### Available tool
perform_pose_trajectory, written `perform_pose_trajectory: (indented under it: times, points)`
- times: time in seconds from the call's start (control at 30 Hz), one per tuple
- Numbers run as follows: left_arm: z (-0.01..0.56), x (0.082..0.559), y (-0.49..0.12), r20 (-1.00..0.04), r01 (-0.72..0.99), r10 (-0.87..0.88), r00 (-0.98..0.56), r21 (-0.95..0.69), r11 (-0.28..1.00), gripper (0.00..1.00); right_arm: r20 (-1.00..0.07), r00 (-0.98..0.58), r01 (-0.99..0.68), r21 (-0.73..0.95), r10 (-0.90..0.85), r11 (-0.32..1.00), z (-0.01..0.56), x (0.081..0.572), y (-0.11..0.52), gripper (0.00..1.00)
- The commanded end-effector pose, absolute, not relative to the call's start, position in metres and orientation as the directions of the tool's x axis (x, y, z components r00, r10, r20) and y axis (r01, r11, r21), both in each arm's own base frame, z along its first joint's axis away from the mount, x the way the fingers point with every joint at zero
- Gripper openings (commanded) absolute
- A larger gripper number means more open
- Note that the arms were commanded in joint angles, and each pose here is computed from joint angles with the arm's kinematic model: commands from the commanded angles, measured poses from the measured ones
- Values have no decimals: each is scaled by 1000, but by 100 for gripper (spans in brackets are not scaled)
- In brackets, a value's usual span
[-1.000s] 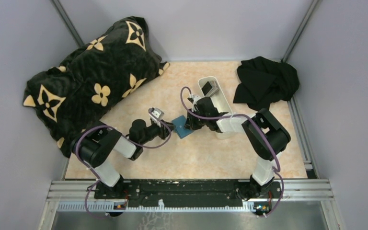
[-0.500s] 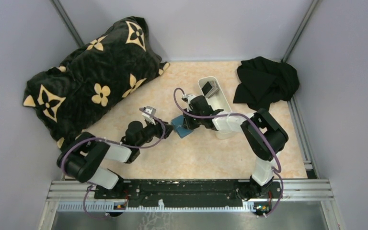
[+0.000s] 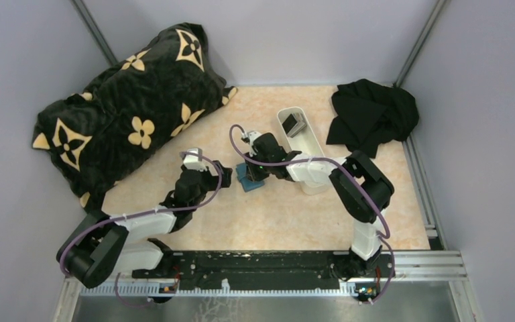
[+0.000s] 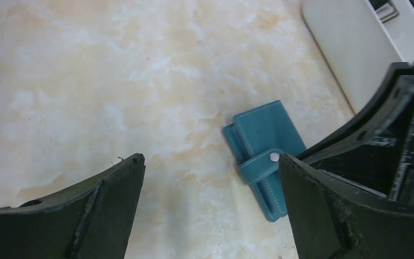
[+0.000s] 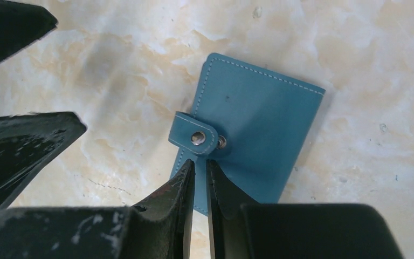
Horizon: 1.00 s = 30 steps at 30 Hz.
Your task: Take the credit cards out of the card holder
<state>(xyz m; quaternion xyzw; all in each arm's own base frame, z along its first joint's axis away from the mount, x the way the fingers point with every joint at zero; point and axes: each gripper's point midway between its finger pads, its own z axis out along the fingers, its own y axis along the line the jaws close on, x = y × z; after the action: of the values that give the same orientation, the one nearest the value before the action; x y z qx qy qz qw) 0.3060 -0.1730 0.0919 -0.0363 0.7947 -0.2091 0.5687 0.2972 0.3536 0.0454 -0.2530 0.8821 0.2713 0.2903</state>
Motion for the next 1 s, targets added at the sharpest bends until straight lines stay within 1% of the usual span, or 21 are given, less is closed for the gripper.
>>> perform_pose_trajectory:
  times: [0.0, 0.07, 0.13, 0.33, 0.47, 0.67, 0.97]
  points:
    - [78, 302, -150, -839, 14, -412, -354, -446, 895, 99, -702, -659, -633, 321, -272, 704, 68, 310, 372, 15]
    - [77, 301, -148, -824, -2, -439, -358, -469, 883, 99, -707, -655, -633, 319, -268, 705, 70, 312, 373, 15]
    - [77, 301, -147, -815, -19, -453, -361, -479, 878, 92, -708, -653, -632, 315, -269, 708, 69, 315, 374, 15]
    - [78, 301, -145, -813, -51, -436, -386, -453, 890, 85, -709, -651, -644, 325, -272, 693, 68, 319, 384, 15]
    - [73, 299, -138, -817, -78, -425, -389, -431, 899, 84, -718, -641, -656, 327, -272, 681, 73, 320, 393, 15]
    - [71, 298, -139, -815, -73, -424, -395, -432, 899, 83, -730, -624, -680, 330, -280, 655, 82, 316, 408, 15]
    - [77, 297, -142, -819, -46, -417, -394, -436, 899, 82, -712, -636, -688, 349, -297, 636, 71, 308, 418, 15]
